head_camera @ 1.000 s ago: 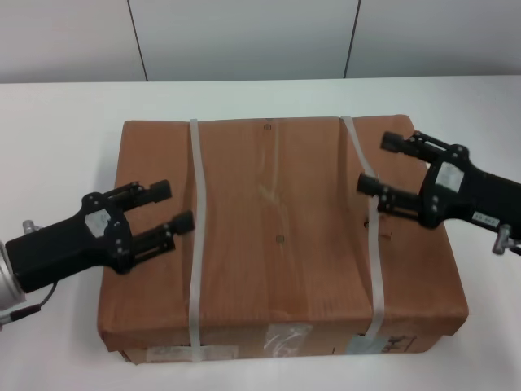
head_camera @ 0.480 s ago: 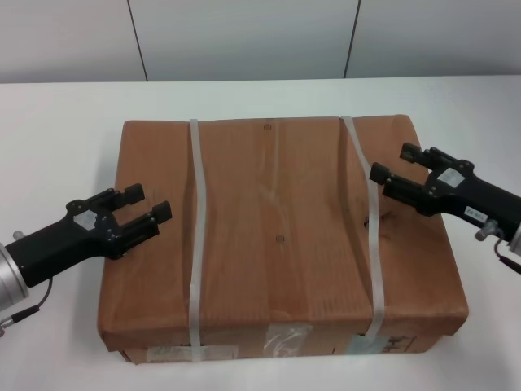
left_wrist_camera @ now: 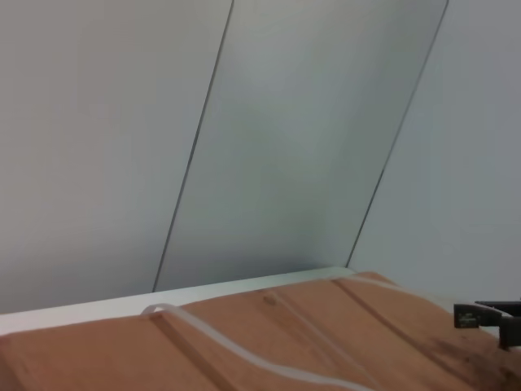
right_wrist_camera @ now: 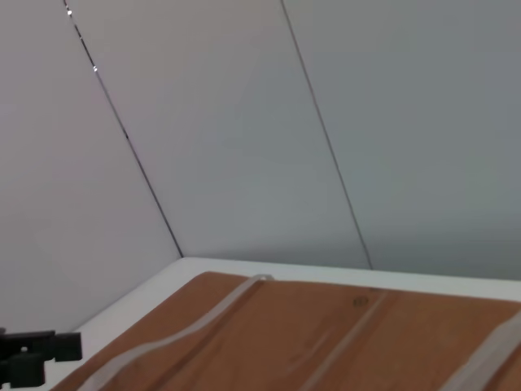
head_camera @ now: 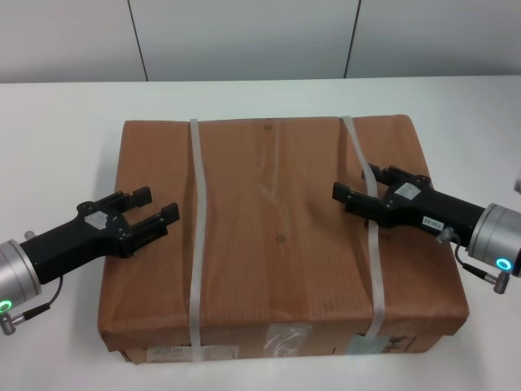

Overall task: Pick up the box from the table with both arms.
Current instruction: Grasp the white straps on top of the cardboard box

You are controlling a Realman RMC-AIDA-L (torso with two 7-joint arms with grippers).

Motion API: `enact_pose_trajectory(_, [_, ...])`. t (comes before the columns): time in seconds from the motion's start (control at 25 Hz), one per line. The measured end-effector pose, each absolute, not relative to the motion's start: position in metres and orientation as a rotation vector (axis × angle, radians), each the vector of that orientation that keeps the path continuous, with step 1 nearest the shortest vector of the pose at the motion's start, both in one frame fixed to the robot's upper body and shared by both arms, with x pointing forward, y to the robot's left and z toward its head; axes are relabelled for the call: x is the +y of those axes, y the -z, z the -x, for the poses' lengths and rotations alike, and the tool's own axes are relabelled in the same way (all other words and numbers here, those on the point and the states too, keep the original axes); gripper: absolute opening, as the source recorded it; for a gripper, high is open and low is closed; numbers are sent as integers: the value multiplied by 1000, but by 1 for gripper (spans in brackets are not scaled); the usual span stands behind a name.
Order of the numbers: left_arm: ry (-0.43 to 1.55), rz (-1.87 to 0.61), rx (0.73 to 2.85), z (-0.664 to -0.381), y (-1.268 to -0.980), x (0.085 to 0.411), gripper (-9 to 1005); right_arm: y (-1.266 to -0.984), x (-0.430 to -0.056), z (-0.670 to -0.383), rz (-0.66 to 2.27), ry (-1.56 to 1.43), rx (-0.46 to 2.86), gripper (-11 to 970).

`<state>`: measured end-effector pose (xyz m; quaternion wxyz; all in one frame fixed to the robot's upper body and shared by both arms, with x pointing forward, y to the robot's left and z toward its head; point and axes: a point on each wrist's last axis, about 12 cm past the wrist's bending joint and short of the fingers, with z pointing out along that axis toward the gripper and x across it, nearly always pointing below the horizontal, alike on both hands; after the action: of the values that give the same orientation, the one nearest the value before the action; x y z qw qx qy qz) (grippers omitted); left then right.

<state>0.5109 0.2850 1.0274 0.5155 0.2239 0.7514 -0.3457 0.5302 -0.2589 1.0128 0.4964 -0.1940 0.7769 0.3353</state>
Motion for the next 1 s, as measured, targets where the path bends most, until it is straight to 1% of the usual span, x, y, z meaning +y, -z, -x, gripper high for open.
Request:
enact_pose_trajectory(0.2, [833, -536, 1822, -514, -1025, 281, 630, -1010, -255, -530, 465, -816, 1903, 822])
enact_pose_trajectory(0.4, [883, -573, 1846, -515, -1023, 270, 629, -1005, -251, -528, 465, -815, 1927, 821])
enact_pose_trajectory(0.72, [953, -621, 1867, -522, -1027, 255, 627, -1007, -241, -532, 512, -840, 1928, 819])
enact_pose_trajectory(1.0, [940, -633, 1935, -528, -1023, 249, 625, -1009, -236, -536, 539, -840, 1924, 817])
